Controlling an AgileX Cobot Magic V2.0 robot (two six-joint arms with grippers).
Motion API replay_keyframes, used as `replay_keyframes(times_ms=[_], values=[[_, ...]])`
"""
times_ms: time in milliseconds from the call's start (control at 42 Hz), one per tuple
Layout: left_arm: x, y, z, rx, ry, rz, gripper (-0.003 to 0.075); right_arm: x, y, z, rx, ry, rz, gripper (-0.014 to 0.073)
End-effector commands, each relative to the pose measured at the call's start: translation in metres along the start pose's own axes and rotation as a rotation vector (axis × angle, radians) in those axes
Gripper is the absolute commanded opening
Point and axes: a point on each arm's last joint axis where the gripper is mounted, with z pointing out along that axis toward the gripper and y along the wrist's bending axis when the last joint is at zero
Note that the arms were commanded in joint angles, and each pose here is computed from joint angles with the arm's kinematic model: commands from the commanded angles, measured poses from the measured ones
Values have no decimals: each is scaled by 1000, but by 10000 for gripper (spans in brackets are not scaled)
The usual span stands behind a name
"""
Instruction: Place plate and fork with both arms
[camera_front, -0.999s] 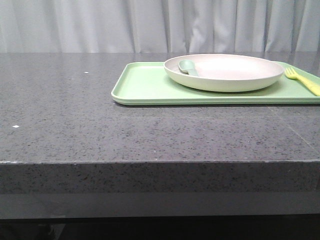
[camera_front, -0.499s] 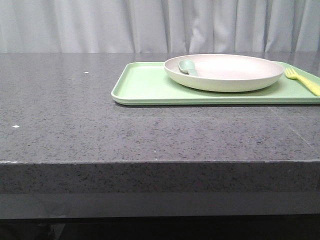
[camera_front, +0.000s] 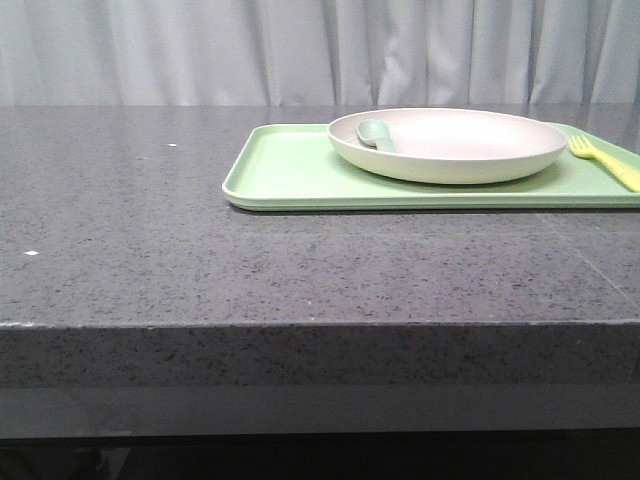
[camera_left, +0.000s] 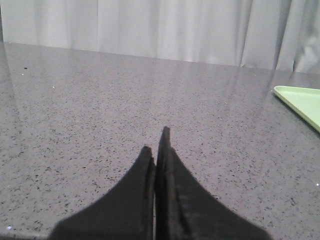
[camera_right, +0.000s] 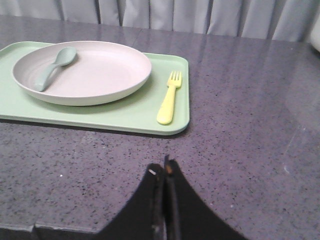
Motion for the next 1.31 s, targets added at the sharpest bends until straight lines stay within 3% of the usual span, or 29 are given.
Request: replay_keyframes(times_ms=[0, 214, 618, 809, 1284], values=[[-8, -1, -2, 12, -109, -9, -18, 4, -2, 2, 39, -158, -16, -120], [-8, -1, -2, 12, -107, -9, -18, 34, -4, 8, 64, -276, -17, -120], [-8, -1, -2, 12, -107, -9, -18, 32, -4, 7, 66, -295, -17, -120], [-8, -1, -2, 12, -107, -9, -18, 32, -4, 7, 54, -300, 74, -120], [-8, -1, -2, 12, -107, -9, -18, 32, -4, 8, 53, -298, 70, -120]])
